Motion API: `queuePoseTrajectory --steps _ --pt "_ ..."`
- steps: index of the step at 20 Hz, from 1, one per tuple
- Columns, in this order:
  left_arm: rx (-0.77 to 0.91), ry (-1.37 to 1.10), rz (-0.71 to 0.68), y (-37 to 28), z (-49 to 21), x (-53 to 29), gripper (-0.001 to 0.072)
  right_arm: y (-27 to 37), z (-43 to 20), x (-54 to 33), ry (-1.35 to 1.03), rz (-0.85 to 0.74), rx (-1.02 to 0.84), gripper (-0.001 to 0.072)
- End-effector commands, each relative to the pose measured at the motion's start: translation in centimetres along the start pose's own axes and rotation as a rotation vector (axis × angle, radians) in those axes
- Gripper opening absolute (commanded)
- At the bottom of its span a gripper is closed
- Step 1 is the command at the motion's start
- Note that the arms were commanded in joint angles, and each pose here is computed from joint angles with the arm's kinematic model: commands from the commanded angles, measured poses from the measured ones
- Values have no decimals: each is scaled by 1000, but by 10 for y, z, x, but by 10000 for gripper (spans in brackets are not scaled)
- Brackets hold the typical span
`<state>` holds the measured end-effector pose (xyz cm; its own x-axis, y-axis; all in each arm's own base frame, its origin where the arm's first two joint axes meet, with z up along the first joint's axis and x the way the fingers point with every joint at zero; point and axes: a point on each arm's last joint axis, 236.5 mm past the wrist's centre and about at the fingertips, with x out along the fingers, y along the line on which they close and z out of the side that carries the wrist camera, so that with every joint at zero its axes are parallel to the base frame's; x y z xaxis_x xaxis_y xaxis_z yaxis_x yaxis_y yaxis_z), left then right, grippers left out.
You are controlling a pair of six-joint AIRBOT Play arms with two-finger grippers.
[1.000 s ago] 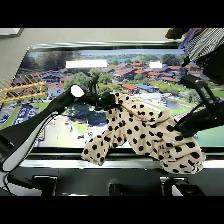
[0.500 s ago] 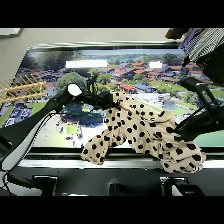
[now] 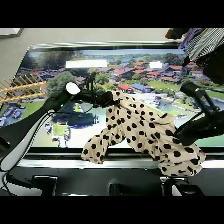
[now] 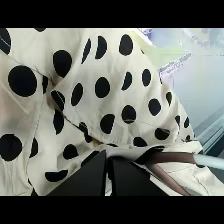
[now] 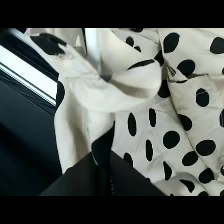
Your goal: Fold the clothes and pants, and hang the long-sleeved shirts on hangers.
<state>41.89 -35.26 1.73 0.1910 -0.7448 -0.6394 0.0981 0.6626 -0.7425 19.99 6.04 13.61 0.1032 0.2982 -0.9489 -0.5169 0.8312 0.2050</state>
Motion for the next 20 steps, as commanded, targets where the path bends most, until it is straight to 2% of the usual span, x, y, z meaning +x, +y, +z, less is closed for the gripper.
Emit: queuePoseTrajectory --steps 1,20 --pt "26 -31 -13 -8 13 -8 22 -1 -9 10 39 16 -7 23" --pt "80 -52 -32 -21 22 -16 38 5 -22 30 94 71 9 22"
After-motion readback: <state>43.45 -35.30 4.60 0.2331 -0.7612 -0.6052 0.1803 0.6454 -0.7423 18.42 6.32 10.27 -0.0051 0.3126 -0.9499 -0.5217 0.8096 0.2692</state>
